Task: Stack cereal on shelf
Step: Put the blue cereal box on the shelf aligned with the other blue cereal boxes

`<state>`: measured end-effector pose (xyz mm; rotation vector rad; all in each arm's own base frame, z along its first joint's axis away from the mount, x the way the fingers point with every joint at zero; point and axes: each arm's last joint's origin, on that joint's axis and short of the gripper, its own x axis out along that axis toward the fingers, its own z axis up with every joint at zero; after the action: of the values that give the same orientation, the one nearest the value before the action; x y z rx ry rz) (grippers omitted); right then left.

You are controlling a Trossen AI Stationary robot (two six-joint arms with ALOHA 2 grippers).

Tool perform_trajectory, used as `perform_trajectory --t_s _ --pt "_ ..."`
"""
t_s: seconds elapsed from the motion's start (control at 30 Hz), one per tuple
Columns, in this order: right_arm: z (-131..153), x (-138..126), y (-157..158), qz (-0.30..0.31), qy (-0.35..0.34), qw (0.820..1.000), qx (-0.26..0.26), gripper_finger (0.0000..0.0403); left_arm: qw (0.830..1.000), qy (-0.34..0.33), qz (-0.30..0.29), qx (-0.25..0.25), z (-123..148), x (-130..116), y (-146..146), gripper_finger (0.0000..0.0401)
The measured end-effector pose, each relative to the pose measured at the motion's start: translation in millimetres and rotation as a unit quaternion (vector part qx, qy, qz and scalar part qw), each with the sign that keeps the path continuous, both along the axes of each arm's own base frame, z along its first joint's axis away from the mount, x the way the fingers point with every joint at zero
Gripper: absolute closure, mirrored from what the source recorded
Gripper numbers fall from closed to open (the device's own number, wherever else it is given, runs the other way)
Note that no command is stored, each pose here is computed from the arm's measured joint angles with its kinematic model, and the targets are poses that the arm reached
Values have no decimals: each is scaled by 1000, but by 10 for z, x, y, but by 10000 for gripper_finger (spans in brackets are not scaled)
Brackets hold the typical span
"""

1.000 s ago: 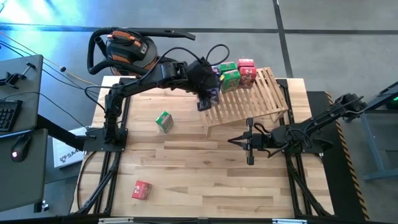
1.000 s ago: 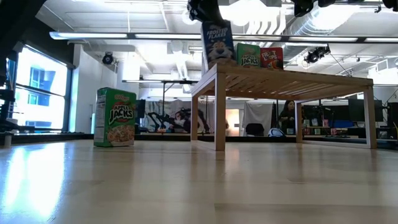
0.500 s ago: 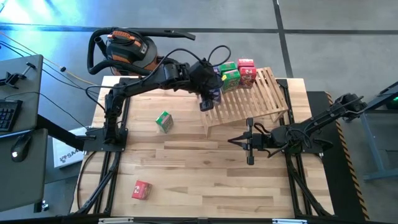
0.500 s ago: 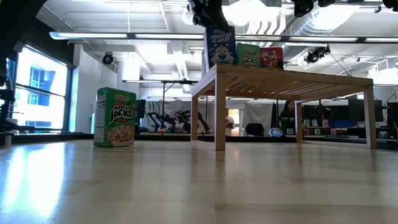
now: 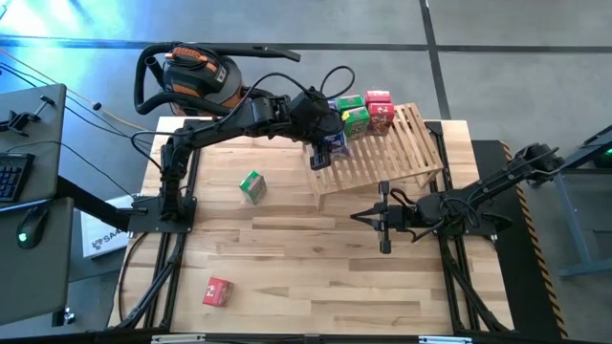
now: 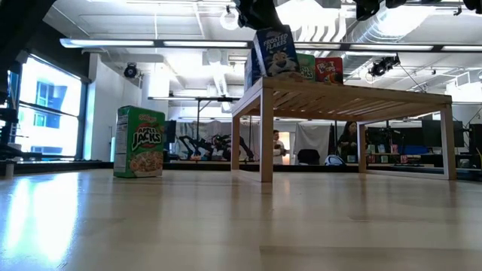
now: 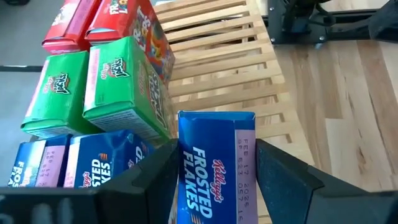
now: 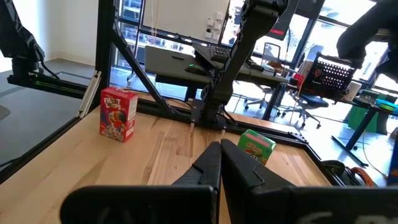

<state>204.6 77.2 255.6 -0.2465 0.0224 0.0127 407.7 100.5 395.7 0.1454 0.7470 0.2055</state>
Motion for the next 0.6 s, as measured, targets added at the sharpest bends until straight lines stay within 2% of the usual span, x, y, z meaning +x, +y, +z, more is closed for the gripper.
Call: perform_trajectory --t_s 0.3,0.6 --pt "0 0 4 7 0 1000 0 403 999 24 33 -10 -67 -32 111 207" --pt "0 0 4 7 0 1000 0 403 999 24 35 -7 -66 -31 109 169"
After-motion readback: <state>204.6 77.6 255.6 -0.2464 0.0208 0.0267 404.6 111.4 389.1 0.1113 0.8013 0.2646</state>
